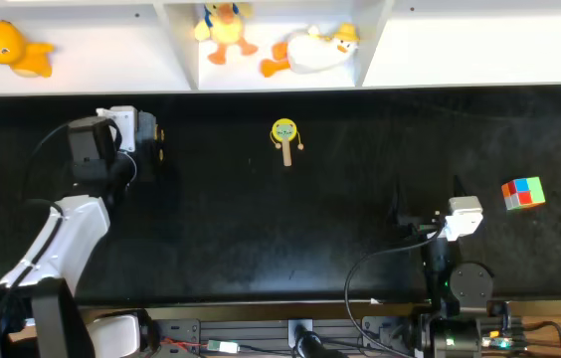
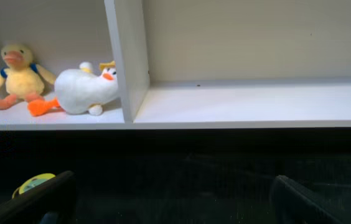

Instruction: Store Toys

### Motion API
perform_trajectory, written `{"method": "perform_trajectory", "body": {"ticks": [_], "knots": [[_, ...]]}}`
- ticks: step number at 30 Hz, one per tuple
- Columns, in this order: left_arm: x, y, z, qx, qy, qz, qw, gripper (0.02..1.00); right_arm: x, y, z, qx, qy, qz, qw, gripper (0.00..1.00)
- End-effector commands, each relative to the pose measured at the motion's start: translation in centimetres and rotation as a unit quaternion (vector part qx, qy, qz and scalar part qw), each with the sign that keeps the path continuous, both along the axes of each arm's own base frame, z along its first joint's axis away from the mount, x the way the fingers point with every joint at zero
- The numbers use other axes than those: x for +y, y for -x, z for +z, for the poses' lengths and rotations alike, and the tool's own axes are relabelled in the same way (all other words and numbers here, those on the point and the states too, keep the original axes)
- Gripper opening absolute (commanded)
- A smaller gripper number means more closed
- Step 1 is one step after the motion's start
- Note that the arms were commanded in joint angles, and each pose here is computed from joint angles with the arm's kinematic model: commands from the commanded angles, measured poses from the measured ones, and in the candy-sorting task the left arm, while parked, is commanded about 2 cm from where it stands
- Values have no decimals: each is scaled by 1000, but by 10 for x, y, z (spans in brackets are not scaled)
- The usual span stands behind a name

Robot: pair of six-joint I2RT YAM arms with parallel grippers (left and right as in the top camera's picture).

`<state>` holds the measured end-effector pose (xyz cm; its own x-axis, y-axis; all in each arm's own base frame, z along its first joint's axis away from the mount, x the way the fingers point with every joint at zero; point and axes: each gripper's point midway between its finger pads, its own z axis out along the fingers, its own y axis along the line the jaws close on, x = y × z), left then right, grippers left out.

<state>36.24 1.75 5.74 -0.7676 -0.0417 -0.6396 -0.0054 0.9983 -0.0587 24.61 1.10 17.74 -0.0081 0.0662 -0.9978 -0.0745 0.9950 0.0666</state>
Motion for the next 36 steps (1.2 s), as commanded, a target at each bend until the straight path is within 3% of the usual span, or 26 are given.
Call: {"method": "perform_trajectory", "body": {"ticks": [1, 20, 36], "knots": [[-9, -9, 9, -15, 3, -17, 1000, 485, 0, 0, -4, 1, 2, 0, 1000, 996], [-4, 8, 60, -56, -29, -4, 998, 373, 0, 0, -4, 1, 2, 0, 1000, 993], [1, 18, 97, -103, -41, 7, 994, 375, 0, 0, -4, 1, 2, 0, 1000, 996]]}}
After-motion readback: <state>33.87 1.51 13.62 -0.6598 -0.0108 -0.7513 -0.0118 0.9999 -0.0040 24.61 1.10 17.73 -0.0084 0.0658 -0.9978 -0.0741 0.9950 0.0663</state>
